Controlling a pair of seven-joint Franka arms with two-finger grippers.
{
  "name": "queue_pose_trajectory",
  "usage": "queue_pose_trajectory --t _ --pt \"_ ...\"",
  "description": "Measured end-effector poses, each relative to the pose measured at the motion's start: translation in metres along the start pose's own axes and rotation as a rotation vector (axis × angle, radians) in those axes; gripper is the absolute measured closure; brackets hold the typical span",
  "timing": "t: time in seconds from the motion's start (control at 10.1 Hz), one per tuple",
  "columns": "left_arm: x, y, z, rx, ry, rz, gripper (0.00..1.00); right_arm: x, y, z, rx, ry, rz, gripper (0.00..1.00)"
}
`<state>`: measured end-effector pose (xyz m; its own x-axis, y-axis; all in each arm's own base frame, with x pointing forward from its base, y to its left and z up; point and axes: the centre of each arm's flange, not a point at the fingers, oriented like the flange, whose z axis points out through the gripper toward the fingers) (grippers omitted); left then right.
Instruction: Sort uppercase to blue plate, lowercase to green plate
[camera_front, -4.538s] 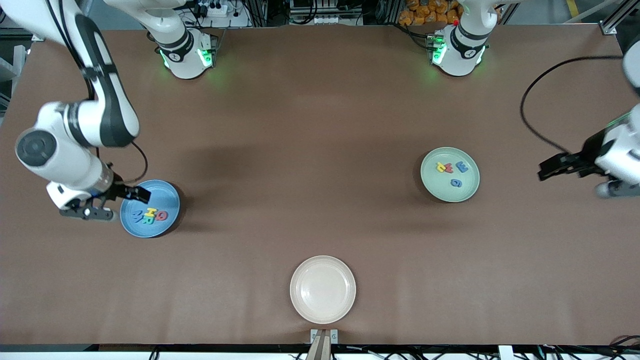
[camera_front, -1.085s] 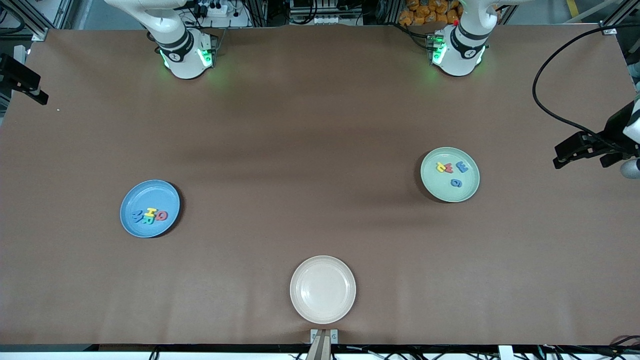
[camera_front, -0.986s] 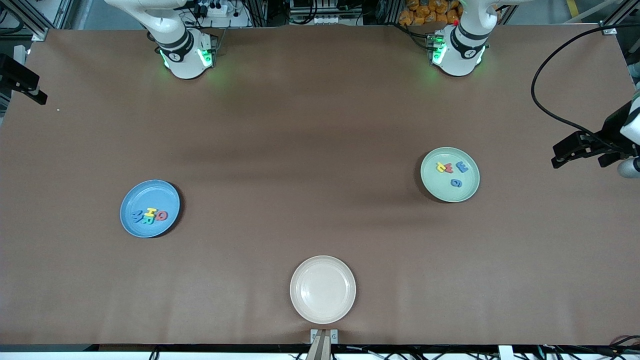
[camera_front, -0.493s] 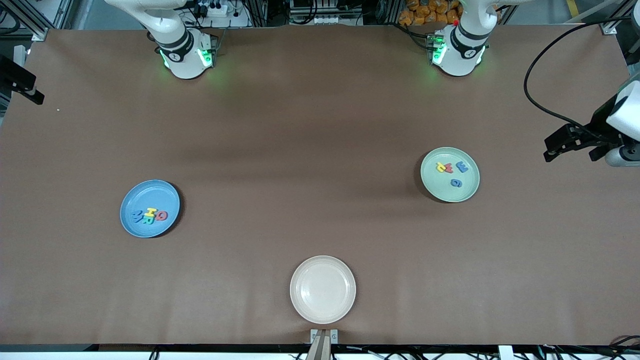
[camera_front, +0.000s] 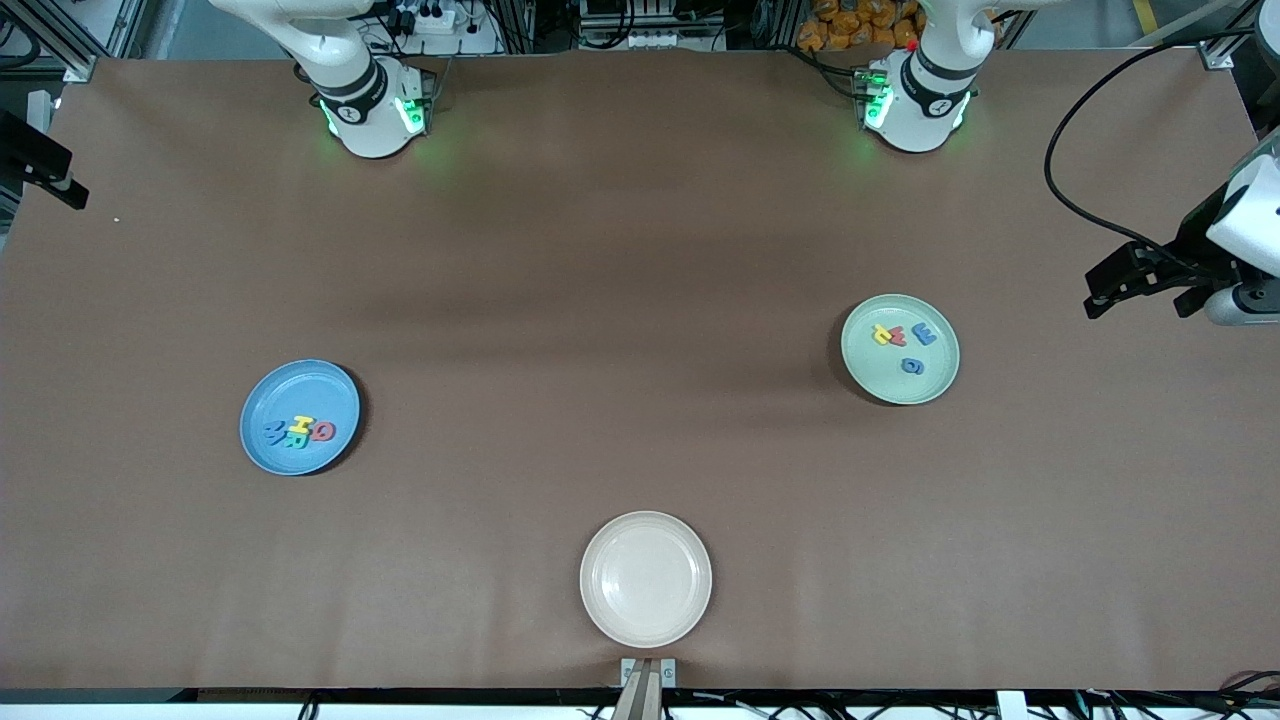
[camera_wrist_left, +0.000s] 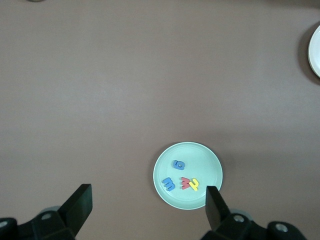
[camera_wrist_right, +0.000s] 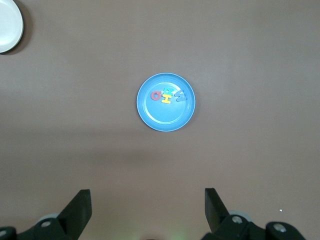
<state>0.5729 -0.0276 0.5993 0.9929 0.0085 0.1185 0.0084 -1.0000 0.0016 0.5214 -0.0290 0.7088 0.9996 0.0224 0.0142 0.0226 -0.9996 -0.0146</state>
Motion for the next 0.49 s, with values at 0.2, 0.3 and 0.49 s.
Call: queue_pose_trajectory --t 0.2,0.3,0.49 --pt "0.0000 0.0000 -0.0003 0.000 0.001 0.000 0.00 0.0000 0.0003 0.0000 0.000 0.000 0.001 0.00" --pt "-0.0001 0.0000 -0.0003 0.000 0.001 0.000 0.00 -0.0001 0.0006 0.0000 0.000 0.000 0.001 0.00" --pt "-0.0001 0.0000 -0.0003 0.000 0.001 0.000 0.00 -0.0002 0.0017 0.0000 0.000 0.000 0.003 0.00"
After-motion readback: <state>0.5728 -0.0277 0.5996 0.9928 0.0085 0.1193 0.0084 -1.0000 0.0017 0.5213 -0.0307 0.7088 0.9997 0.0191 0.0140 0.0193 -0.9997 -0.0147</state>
